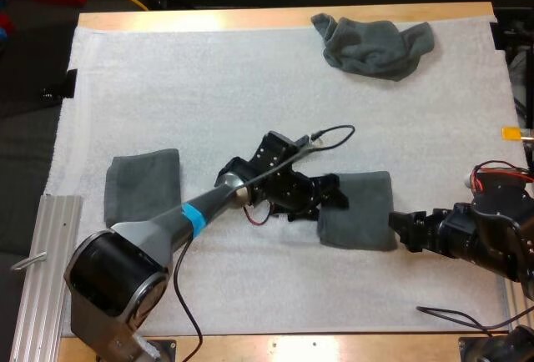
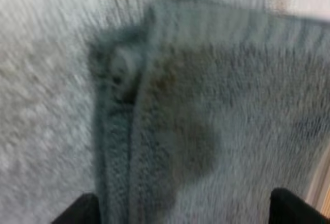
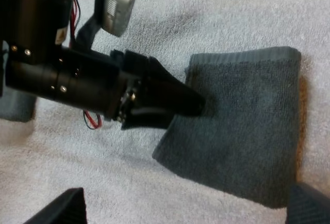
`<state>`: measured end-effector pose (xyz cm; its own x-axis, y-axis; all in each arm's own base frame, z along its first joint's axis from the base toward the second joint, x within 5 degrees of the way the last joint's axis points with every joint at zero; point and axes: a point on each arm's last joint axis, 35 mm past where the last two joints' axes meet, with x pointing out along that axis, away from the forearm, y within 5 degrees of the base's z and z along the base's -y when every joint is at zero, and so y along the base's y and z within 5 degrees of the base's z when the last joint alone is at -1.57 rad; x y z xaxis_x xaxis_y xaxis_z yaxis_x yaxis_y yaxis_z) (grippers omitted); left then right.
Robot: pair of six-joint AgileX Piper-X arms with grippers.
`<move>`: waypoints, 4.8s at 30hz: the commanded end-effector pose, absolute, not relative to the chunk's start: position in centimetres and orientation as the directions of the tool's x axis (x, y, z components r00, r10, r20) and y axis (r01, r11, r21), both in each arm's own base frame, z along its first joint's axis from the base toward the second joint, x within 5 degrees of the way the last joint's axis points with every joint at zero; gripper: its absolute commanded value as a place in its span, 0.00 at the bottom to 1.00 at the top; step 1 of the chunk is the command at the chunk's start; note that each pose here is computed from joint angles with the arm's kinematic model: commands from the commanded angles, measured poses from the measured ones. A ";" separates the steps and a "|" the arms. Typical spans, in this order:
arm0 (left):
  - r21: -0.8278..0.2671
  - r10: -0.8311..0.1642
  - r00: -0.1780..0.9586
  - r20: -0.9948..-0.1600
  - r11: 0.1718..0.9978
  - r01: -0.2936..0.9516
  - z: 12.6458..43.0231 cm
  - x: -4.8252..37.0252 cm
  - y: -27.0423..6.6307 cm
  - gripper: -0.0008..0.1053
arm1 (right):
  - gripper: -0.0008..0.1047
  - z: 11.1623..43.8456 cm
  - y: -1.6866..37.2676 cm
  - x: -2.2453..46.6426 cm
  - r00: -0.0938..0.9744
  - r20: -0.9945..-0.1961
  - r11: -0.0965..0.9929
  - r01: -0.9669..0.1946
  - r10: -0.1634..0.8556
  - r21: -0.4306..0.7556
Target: Pick towel from pile, fold and stack
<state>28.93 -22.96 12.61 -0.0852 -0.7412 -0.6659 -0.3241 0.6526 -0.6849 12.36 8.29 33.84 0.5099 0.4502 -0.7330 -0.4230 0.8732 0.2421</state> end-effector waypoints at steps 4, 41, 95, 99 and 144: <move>-0.655 -0.720 -0.132 -0.681 0.680 -0.328 12.8 29.0 -24.6 0.61 | 0.71 34.1 8.2 12.1 0.508 -0.727 0.867 -0.432 0.462 0.249; -0.737 -0.730 -0.197 -0.655 0.674 -0.048 14.8 28.7 -26.2 0.01 | 0.71 34.1 8.2 12.1 0.501 -0.725 0.859 -0.445 0.473 0.254; -0.476 -0.477 0.061 -0.877 0.879 0.037 29.0 30.2 -3.9 0.01 | 0.71 35.0 8.9 12.5 0.489 -0.642 0.791 -0.510 0.591 0.339; -0.434 -0.433 0.104 -0.895 0.901 0.018 29.6 29.9 -2.5 0.01 | 0.71 35.0 8.9 12.5 0.489 -0.642 0.791 -0.510 0.591 0.339; -0.306 -0.287 0.170 -0.943 0.947 -0.098 30.7 28.7 2.7 0.01 | 0.71 35.0 9.1 12.2 0.429 -0.626 0.739 -0.548 0.651 0.392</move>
